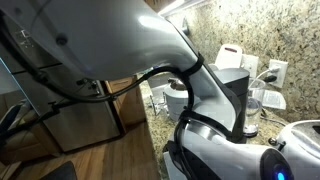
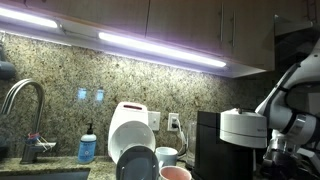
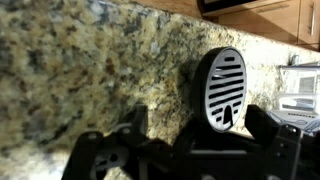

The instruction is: Remove the cup holder from the coffee machine.

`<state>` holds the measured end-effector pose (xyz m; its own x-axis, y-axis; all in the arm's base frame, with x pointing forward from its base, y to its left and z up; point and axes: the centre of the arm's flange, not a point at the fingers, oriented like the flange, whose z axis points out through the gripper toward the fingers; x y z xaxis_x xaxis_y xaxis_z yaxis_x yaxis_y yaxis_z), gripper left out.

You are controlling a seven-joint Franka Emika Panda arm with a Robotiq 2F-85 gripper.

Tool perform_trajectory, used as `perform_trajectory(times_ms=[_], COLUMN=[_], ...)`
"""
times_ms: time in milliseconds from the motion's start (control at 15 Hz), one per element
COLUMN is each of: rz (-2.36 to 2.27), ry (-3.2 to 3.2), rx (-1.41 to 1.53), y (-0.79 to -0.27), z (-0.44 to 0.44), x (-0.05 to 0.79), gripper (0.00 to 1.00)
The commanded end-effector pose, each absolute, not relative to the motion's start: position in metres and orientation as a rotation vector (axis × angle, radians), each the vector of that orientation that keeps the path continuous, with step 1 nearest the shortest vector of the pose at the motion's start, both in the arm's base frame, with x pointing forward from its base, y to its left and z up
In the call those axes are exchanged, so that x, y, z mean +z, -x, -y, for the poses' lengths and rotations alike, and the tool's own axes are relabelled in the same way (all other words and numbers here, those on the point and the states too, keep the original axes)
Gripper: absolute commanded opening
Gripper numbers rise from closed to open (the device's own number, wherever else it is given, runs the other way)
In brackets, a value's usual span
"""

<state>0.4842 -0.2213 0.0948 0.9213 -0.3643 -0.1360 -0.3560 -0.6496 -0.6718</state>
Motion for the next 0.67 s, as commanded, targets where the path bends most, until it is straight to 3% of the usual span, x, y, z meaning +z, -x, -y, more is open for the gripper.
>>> perform_trajectory(times_ms=[0, 600], rz=[-0.488, -0.458], ry=[2.277, 2.159], rx=[0.028, 0.120], y=[-0.481, -0.481], z=[0.211, 0.197], x=[0.099, 0.089], gripper=[1.00, 1.00])
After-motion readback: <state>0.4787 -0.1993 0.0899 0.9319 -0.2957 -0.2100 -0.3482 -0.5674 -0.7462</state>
